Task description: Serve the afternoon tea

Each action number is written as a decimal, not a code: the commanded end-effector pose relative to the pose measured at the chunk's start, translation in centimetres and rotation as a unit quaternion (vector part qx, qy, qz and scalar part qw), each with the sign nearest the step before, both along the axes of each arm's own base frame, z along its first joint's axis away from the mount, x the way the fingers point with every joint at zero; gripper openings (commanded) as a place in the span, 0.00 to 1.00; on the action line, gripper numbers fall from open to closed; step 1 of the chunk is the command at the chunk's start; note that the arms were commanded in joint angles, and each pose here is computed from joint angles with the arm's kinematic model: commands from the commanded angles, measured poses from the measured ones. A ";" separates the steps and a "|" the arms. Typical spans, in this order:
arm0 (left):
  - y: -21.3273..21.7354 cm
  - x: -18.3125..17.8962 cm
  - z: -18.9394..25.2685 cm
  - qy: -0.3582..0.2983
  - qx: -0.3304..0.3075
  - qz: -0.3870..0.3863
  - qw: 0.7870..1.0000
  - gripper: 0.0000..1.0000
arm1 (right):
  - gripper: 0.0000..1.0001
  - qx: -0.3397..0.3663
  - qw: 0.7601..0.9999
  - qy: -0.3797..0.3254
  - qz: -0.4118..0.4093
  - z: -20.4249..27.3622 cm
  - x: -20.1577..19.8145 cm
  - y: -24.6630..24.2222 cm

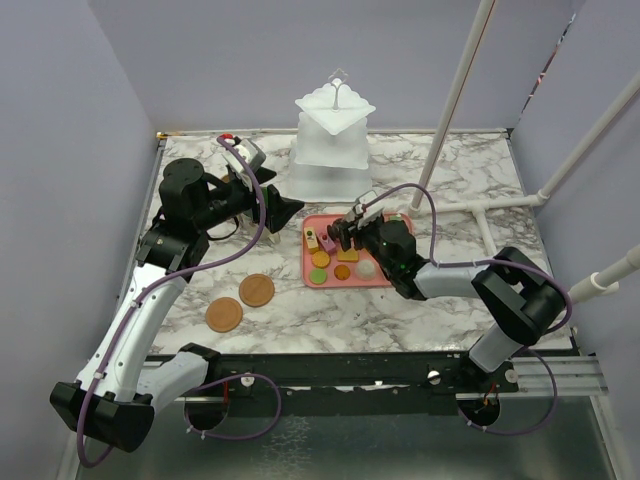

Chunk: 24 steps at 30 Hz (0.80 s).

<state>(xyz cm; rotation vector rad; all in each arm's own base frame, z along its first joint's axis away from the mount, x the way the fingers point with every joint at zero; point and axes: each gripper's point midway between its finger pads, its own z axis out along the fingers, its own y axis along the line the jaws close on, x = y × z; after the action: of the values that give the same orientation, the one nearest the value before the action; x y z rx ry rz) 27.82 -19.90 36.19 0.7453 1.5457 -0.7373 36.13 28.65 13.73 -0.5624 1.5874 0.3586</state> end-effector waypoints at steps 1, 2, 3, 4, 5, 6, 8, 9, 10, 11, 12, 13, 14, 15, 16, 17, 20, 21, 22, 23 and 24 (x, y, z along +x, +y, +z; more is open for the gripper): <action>0.2 -0.5 -0.1 -0.002 0.004 -0.002 1.000 0.99 | 0.69 0.004 1.000 -0.006 0.004 0.1 -0.5 0.4; 0.2 -0.5 -0.2 -0.001 0.004 -0.002 1.000 0.99 | 0.69 0.005 1.000 -0.009 0.003 0.4 -0.5 0.3; 0.2 -0.5 -0.1 -0.001 0.004 -0.003 1.000 0.99 | 0.70 0.004 1.000 -0.010 0.001 0.5 -0.4 0.3; 0.1 -0.6 -0.1 -0.001 0.004 -0.004 1.000 0.99 | 0.70 0.003 1.000 -0.010 0.002 0.5 -0.4 0.2; 0.1 -0.5 -0.1 -0.001 0.003 -0.004 1.000 0.99 | 0.70 0.003 1.000 -0.010 0.002 0.6 -0.4 0.3; 0.1 -0.5 -0.1 -0.001 0.004 -0.003 1.000 0.99 | 0.70 0.003 1.000 -0.010 0.003 0.6 -0.4 0.3; 0.2 -0.6 0.0 -0.003 0.004 -0.003 1.000 0.99 | 0.70 0.005 1.000 -0.004 0.004 0.4 -0.6 0.3; 0.2 -0.6 0.0 -0.003 0.004 -0.003 1.000 0.99 | 0.70 0.006 1.000 -0.001 0.006 0.2 -0.6 0.4; 0.2 -0.6 0.0 -0.004 0.004 -0.003 1.000 0.99 | 0.70 0.006 1.000 0.003 0.007 -0.1 -0.7 0.4; 0.2 -0.6 0.0 -0.004 0.005 -0.002 1.000 0.99 | 0.70 0.005 1.000 0.006 0.007 -0.4 -0.7 0.4; 0.2 -0.6 0.0 -0.005 0.005 -0.002 1.000 0.99 | 0.70 0.004 1.000 0.009 0.008 -0.6 -0.7 0.5; 0.3 -0.6 0.0 -0.005 0.005 -0.002 1.000 0.99 | 0.69 0.003 1.000 0.011 0.008 -0.8 -0.7 0.5; 0.2 -0.6 0.0 -0.006 0.005 -0.002 1.000 0.99 | 0.69 0.003 1.000 0.013 0.007 -1.0 -0.7 0.5; 0.3 -0.7 0.0 -0.007 0.005 -0.001 1.000 0.99 | 0.68 0.003 1.000 0.014 0.008 -1.1 -0.7 0.5; 0.3 -0.7 0.0 -0.008 0.006 -0.001 1.000 0.99 | 0.67 0.003 1.000 0.015 0.008 -1.2 -0.7 0.6; 0.3 -0.7 0.1 -0.010 0.005 -0.001 1.000 0.99 | 0.66 0.001 1.000 0.017 0.009 -1.4 -0.6 0.7; 0.4 -0.7 0.2 -0.012 0.006 0.001 1.000 0.99 | 0.62 -0.002 1.000 0.023 0.012 -1.9 -0.6 0.9; 0.4 -0.7 0.2 -0.013 0.007 0.002 1.000 0.99 | 0.60 -0.003 1.000 0.025 0.012 -2.0 -0.5 0.9; 0.5 -0.7 0.1 -0.012 0.007 0.003 1.000 0.99 | 0.60 -0.003 1.000 0.027 0.011 -2.3 -0.5 0.9; 0.5 -0.7 0.1 -0.012 0.007 0.004 1.000 0.99 | 0.59 -0.005 1.000 0.029 0.011 -2.4 -0.5 0.9; 0.5 -0.7 0.1 -0.012 0.007 0.004 1.000 0.99 | 0.58 -0.007 0.999 0.031 0.010 -2.7 -0.5 0.9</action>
<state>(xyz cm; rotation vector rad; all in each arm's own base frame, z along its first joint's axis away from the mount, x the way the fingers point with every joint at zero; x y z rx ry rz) 27.47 -19.75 36.54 0.7515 1.5313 -0.7288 35.87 29.00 12.26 -0.5722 1.6209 0.3656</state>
